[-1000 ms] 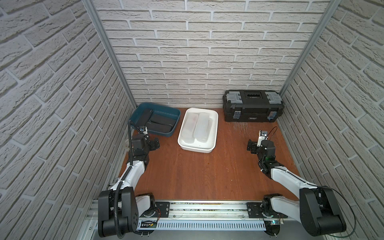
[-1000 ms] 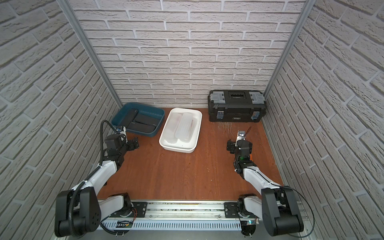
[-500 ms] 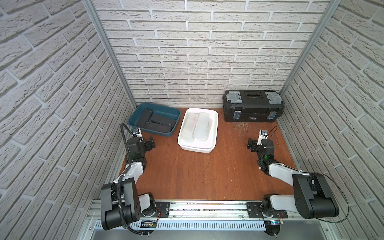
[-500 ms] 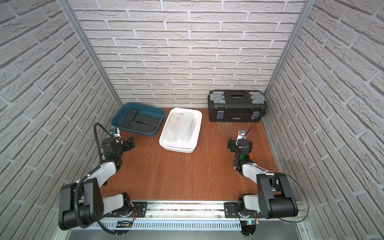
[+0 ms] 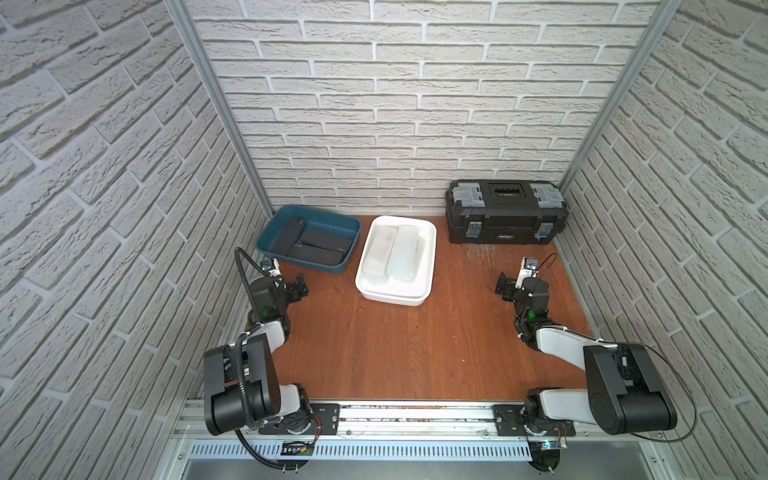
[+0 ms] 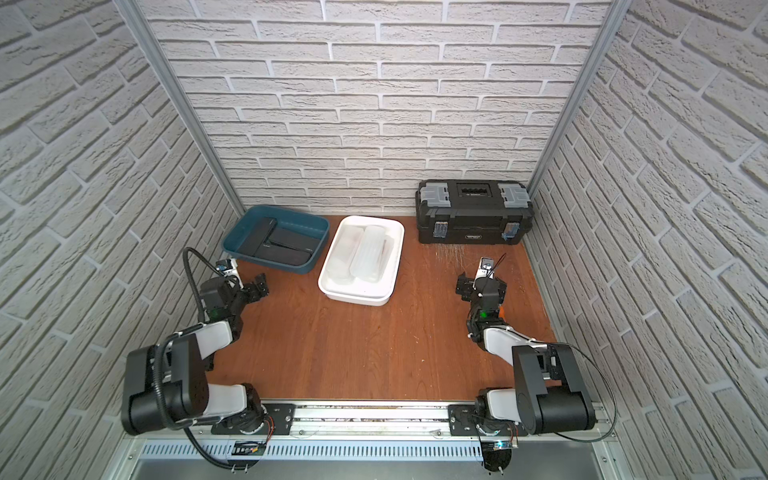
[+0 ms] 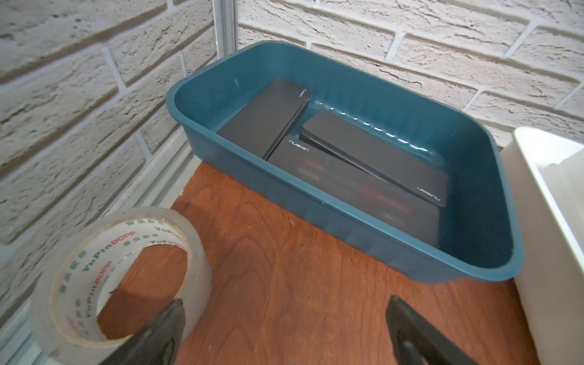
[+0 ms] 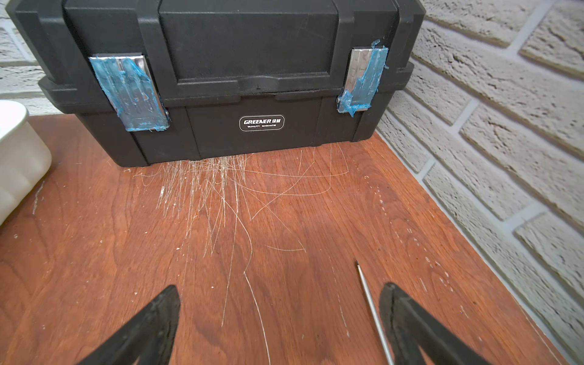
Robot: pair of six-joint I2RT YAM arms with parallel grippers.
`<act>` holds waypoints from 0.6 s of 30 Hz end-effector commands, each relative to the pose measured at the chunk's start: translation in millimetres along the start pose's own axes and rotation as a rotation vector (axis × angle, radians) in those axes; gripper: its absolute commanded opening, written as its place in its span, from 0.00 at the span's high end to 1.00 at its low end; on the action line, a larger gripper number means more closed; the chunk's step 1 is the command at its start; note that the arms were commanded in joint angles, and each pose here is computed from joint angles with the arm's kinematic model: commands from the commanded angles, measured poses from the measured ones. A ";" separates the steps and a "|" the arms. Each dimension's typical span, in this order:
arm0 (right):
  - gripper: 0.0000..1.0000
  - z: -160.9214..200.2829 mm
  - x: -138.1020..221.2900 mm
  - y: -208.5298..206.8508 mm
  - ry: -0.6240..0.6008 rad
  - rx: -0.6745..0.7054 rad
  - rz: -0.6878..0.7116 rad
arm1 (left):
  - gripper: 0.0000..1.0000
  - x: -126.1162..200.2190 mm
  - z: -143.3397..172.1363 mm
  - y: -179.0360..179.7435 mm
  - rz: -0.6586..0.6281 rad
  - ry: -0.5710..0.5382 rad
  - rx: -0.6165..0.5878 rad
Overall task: Place the pencil cases by color into the storage box
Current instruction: Reset both arms
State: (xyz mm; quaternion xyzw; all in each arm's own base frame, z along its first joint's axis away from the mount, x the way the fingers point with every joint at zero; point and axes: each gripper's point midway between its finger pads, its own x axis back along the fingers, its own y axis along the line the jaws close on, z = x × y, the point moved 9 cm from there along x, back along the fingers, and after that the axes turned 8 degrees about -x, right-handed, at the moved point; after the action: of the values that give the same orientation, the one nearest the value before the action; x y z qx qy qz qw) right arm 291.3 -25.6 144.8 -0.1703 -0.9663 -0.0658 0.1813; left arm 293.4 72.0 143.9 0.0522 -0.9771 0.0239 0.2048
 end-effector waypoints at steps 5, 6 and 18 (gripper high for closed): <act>0.01 -6.6 -4.6 4.4 -0.042 0.000 0.010 | 0.02 -12.7 2.7 -21.7 0.047 -0.079 -0.075; 0.01 -5.3 -4.9 5.3 -0.043 0.006 0.013 | 0.02 -13.4 4.4 -24.6 0.040 -0.083 -0.092; 0.02 2.8 -2.7 16.5 -0.052 0.060 -0.097 | 0.02 -13.6 22.1 -40.7 0.031 -0.133 -0.182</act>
State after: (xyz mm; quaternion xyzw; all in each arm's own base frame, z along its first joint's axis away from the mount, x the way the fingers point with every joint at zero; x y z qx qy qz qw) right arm 297.0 -15.4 140.3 -0.1420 -0.9732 -0.0465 0.1746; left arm 294.6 31.2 100.3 0.0101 -0.9771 -0.0422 0.2085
